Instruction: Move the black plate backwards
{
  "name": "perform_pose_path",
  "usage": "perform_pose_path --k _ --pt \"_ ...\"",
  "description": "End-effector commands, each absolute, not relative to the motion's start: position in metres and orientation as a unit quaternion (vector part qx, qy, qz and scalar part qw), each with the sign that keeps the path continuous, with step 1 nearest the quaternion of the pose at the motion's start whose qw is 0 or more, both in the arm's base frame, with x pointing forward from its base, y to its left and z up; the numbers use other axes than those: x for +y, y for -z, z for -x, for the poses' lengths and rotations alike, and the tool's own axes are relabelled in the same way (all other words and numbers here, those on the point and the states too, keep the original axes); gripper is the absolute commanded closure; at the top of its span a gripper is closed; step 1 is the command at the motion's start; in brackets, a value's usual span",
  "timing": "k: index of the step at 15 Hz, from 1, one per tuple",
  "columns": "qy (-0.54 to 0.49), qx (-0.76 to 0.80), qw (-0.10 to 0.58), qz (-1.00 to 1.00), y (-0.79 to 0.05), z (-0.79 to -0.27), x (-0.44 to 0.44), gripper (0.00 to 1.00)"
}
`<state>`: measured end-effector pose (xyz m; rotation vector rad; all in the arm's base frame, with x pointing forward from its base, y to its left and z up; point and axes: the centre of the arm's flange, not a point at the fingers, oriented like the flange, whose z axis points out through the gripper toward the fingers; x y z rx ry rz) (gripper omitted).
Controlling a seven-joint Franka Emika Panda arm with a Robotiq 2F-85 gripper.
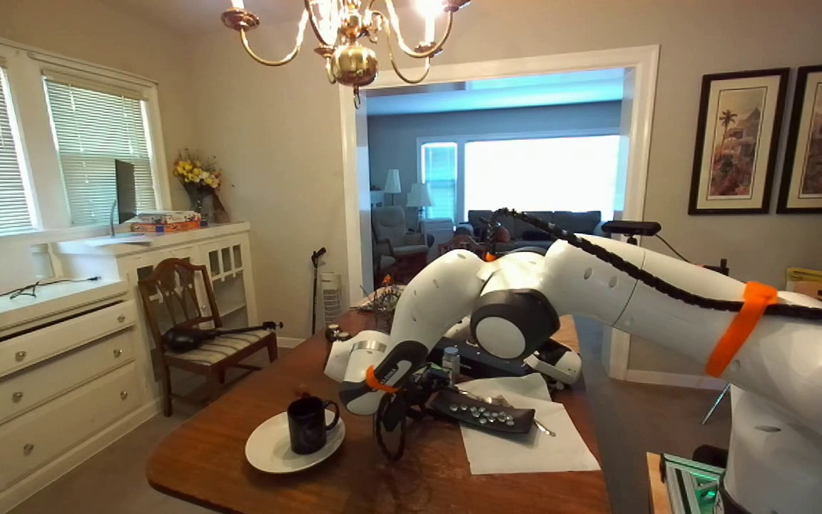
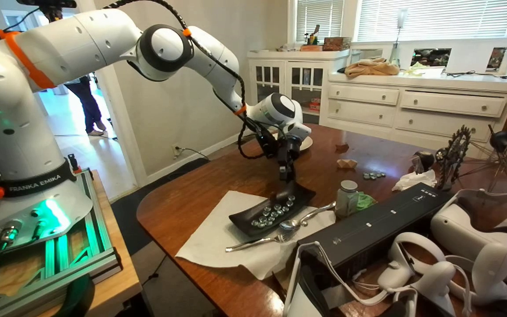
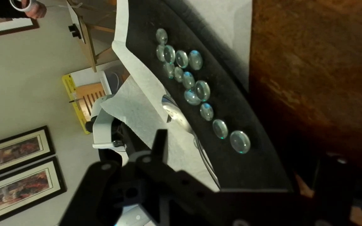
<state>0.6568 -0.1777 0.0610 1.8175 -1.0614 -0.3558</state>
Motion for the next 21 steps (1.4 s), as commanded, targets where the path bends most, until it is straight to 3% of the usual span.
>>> perform_pose_path --k 1,2,3,5,12,13,21 --pt "0.153 -0.442 0.467 -0.750 -0.060 -0.656 -0.190 0.07" --pt "0.152 -0.443 0.468 -0.749 -0.061 -0.656 -0.192 0.13" --pt "0.152 -0.444 0.467 -0.749 -0.061 -0.655 -0.193 0.32" --pt "0.151 -0.445 0.465 -0.751 -0.062 -0.655 -0.194 0.41" --pt "0.142 -0.444 0.453 -0.760 -0.068 -0.659 -0.188 0.96" --pt "0.141 -0.444 0.452 -0.761 -0.069 -0.660 -0.187 1.00" --pt "0.181 -0.385 0.435 -0.793 -0.083 -0.668 -0.180 0.98"
